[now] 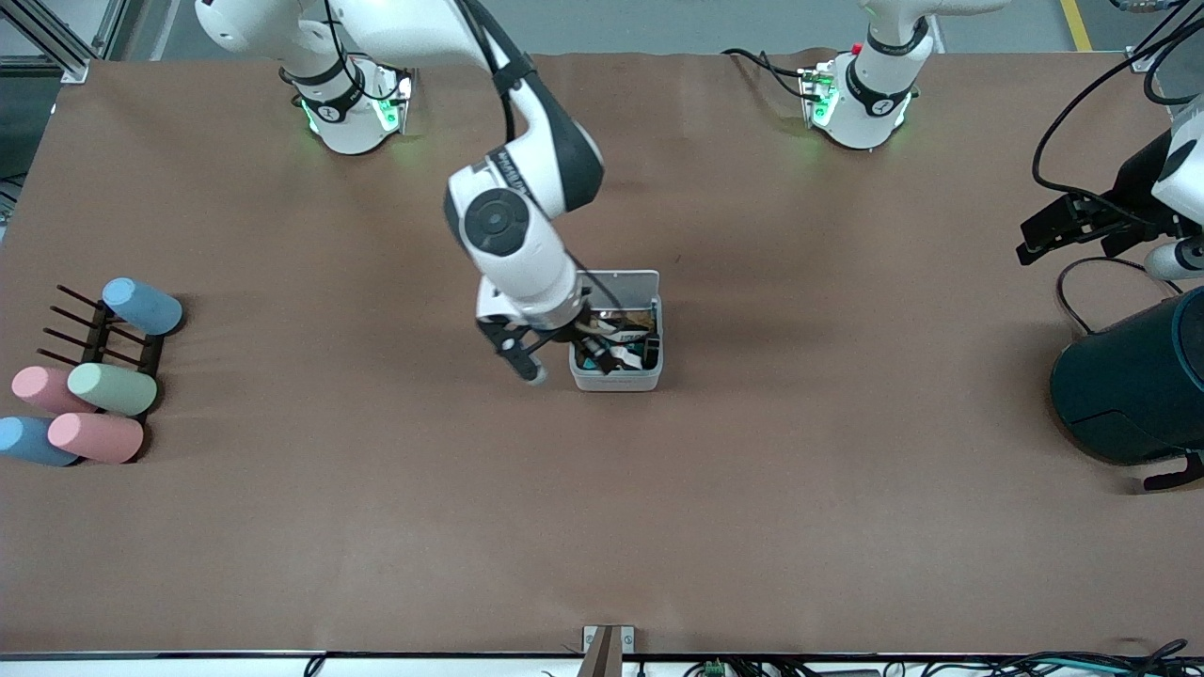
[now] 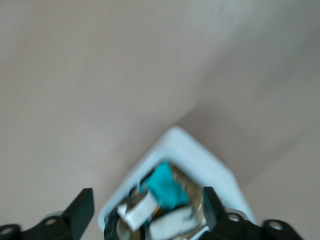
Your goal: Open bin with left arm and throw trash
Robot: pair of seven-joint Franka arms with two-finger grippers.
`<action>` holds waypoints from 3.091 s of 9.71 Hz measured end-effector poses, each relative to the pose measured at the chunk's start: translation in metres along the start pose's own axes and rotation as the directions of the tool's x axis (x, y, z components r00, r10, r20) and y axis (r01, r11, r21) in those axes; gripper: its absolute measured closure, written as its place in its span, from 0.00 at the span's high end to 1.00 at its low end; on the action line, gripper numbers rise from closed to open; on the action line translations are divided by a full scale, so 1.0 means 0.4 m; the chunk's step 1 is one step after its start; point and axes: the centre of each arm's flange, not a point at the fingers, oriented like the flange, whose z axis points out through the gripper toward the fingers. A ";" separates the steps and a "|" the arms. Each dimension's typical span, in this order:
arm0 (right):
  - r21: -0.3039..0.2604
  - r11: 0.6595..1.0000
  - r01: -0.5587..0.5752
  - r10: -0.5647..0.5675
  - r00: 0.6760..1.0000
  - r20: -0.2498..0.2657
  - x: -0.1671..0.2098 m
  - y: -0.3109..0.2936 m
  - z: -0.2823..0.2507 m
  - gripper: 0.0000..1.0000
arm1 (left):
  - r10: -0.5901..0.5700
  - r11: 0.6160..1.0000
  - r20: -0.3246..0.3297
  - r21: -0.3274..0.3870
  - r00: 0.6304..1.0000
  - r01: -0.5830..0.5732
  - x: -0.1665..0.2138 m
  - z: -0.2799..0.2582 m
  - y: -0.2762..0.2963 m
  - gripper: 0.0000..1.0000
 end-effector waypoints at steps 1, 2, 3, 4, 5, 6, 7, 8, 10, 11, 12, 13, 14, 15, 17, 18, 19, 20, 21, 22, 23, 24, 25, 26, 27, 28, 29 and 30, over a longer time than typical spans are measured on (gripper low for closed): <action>-0.038 0.998 0.042 -0.042 0.999 -0.016 0.112 0.029 -0.085 1.00 | 0.001 1.000 -0.003 0.000 1.000 -0.001 0.001 -0.001 0.001 1.00; -0.083 0.992 0.098 -0.098 0.995 -0.006 0.227 0.081 -0.188 1.00 | 0.003 1.000 -0.003 -0.001 1.000 -0.003 0.000 -0.001 0.004 1.00; -0.119 0.981 0.151 -0.150 0.989 0.020 0.347 0.155 -0.300 1.00 | 0.006 1.000 -0.004 -0.001 1.000 -0.006 0.000 -0.001 0.008 1.00; -0.134 0.969 0.209 -0.205 0.978 0.048 0.459 0.241 -0.407 1.00 | 0.008 1.000 -0.004 -0.001 1.000 -0.008 -0.001 -0.001 0.011 1.00; -0.135 0.951 0.279 -0.272 0.960 0.066 0.569 0.338 -0.508 1.00 | 0.009 1.000 -0.004 -0.001 1.000 -0.009 -0.001 -0.001 0.013 1.00; -0.123 0.929 0.348 -0.341 0.937 0.076 0.668 0.441 -0.600 1.00 | 0.009 1.000 -0.005 -0.001 1.000 -0.009 -0.001 -0.001 0.013 1.00; -0.100 0.899 0.426 -0.420 0.904 0.076 0.730 0.520 -0.670 1.00 | 0.009 1.000 -0.006 -0.001 1.000 -0.009 0.000 -0.001 0.012 1.00; -0.088 0.853 0.515 -0.510 0.857 0.078 0.767 0.581 -0.724 1.00 | 0.009 1.000 -0.007 -0.001 1.000 -0.009 0.000 -0.002 0.012 1.00; -0.149 0.731 0.666 -0.653 0.746 0.131 0.777 0.656 -0.824 1.00 | 0.007 1.000 -0.007 -0.001 1.000 -0.007 0.000 -0.001 0.010 1.00; -0.172 0.661 0.730 -0.711 0.683 0.166 0.767 0.680 -0.872 1.00 | 0.007 1.000 -0.007 -0.001 1.000 -0.007 0.001 -0.001 0.010 1.00; -0.167 0.607 0.777 -0.753 0.630 0.191 0.767 0.708 -0.905 1.00 | 0.007 1.000 -0.007 -0.001 1.000 -0.007 0.001 -0.001 0.009 1.00; -0.157 0.583 0.797 -0.769 0.604 0.208 0.771 0.733 -0.923 1.00 | 0.006 1.000 -0.007 -0.001 1.000 -0.006 0.001 -0.001 0.008 1.00; -0.153 0.578 0.801 -0.773 0.598 0.213 0.769 0.743 -0.938 1.00 | 0.004 1.000 -0.007 -0.001 1.000 -0.004 0.001 -0.001 0.006 1.00; -0.158 0.580 0.799 -0.772 0.601 0.206 0.770 0.747 -0.952 1.00 | 0.003 1.000 -0.007 -0.001 1.000 -0.003 0.002 -0.001 0.004 1.00; -0.128 0.575 0.808 -0.778 0.589 0.220 0.795 0.739 -0.944 1.00 | 0.002 1.000 -0.007 -0.001 1.000 -0.002 0.002 0.000 0.003 1.00; -0.117 0.579 0.807 -0.776 0.590 0.225 0.805 0.718 -0.928 1.00 | 0.002 1.000 -0.006 -0.001 1.000 -0.002 0.002 0.001 0.003 1.00; -0.115 0.593 0.797 -0.766 0.603 0.223 0.805 0.701 -0.919 1.00 | 0.001 1.000 -0.006 -0.001 1.000 -0.001 0.003 0.001 0.002 1.00; -0.110 0.605 0.789 -0.760 0.613 0.218 0.800 0.677 -0.913 1.00 | 0.001 1.000 -0.006 -0.001 1.000 -0.001 0.003 0.001 0.002 1.00; -0.096 0.611 0.786 -0.758 0.616 0.214 0.799 0.653 -0.903 1.00 | 0.000 1.000 -0.006 -0.001 1.000 0.000 0.003 0.001 0.001 1.00; -0.086 0.618 0.781 -0.755 0.620 0.213 0.806 0.638 -0.895 1.00 | 0.000 1.000 -0.006 -0.001 1.000 0.000 0.003 0.001 0.001 1.00; -0.081 0.624 0.777 -0.751 0.626 0.213 0.815 0.639 -0.891 1.00 | 0.000 1.000 -0.006 -0.001 1.000 0.000 0.003 0.001 0.000 1.00; -0.078 0.628 0.775 -0.749 0.628 0.212 0.823 0.643 -0.892 1.00 | 0.000 1.000 -0.006 -0.001 1.000 0.000 0.003 0.001 0.000 1.00; -0.070 0.625 0.778 -0.752 0.623 0.213 0.825 0.642 -0.889 1.00 | 0.000 1.000 -0.006 -0.001 1.000 0.000 0.003 0.001 0.000 1.00; -0.071 0.620 0.782 -0.755 0.618 0.218 0.827 0.638 -0.884 1.00 | -0.001 1.000 -0.006 -0.001 1.000 0.001 0.003 0.001 0.000 1.00; -0.080 0.616 0.784 -0.756 0.616 0.223 0.826 0.635 -0.882 1.00 | -0.001 1.000 -0.006 -0.001 1.000 0.001 0.003 0.001 -0.001 1.00; -0.082 0.613 0.786 -0.757 0.614 0.225 0.826 0.633 -0.880 1.00 | -0.001 1.000 -0.006 -0.001 1.000 0.001 0.003 0.001 -0.001 1.00; -0.076 0.610 0.789 -0.760 0.609 0.225 0.829 0.633 -0.880 1.00 | -0.001 1.000 -0.006 -0.001 1.000 0.001 0.003 0.001 -0.001 1.00; -0.080 0.601 0.795 -0.766 0.601 0.228 0.833 0.635 -0.882 1.00 | -0.001 1.000 -0.006 -0.001 1.000 0.001 0.003 0.001 -0.001 1.00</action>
